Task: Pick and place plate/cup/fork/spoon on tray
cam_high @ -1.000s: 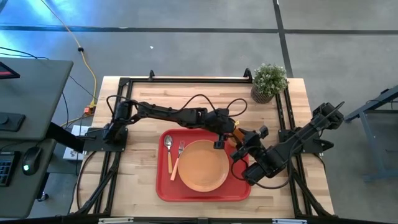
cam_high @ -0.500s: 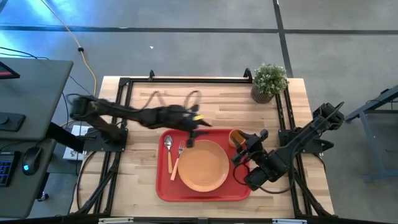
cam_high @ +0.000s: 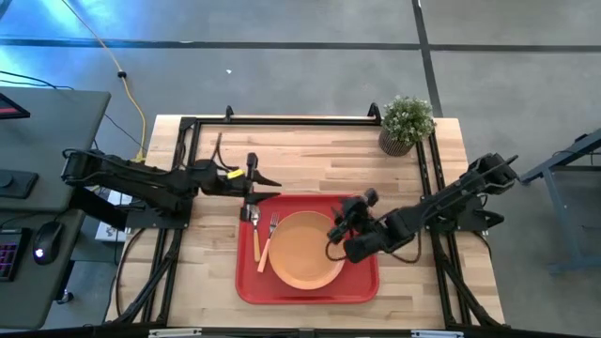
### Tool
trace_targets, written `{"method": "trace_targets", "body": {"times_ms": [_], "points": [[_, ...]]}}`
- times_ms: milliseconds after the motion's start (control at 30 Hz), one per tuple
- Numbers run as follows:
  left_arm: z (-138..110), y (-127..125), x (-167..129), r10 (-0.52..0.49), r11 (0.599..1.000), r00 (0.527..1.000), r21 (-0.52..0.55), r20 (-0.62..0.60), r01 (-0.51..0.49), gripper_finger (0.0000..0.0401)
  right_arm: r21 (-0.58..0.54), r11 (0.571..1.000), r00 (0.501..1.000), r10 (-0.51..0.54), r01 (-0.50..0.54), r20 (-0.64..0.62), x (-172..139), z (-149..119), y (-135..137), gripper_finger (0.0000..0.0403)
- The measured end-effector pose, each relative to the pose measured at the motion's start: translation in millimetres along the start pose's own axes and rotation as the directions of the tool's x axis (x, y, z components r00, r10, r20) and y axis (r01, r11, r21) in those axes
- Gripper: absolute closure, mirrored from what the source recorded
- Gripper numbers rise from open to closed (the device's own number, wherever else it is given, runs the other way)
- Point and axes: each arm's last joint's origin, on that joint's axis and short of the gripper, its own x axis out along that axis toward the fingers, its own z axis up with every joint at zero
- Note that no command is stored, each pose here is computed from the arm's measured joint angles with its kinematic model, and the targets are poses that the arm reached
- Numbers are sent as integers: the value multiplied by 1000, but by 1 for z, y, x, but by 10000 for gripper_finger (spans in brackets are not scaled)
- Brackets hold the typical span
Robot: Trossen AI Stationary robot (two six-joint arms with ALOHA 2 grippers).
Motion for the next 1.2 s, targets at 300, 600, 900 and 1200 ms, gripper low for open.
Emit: {"method": "trace_targets", "body": {"times_ms": [300,600,900,1200], "points": [[11,-4,-6,-25,999,999,-24,46,26,316,-311,859,896,442,-408,47,4,33,26,256],[22,-9,-13,51,999,995,8,90,-51,316,-429,758,826,562,-492,45,11,63,0,256],[27,-8,-31,72,997,997,-8,7,-72,316,-350,753,767,628,-556,133,13,54,-73,256],[-12,-15,-51,127,989,990,-86,63,-121,316,-206,799,657,587,-565,473,-4,1,-150,256]]}}
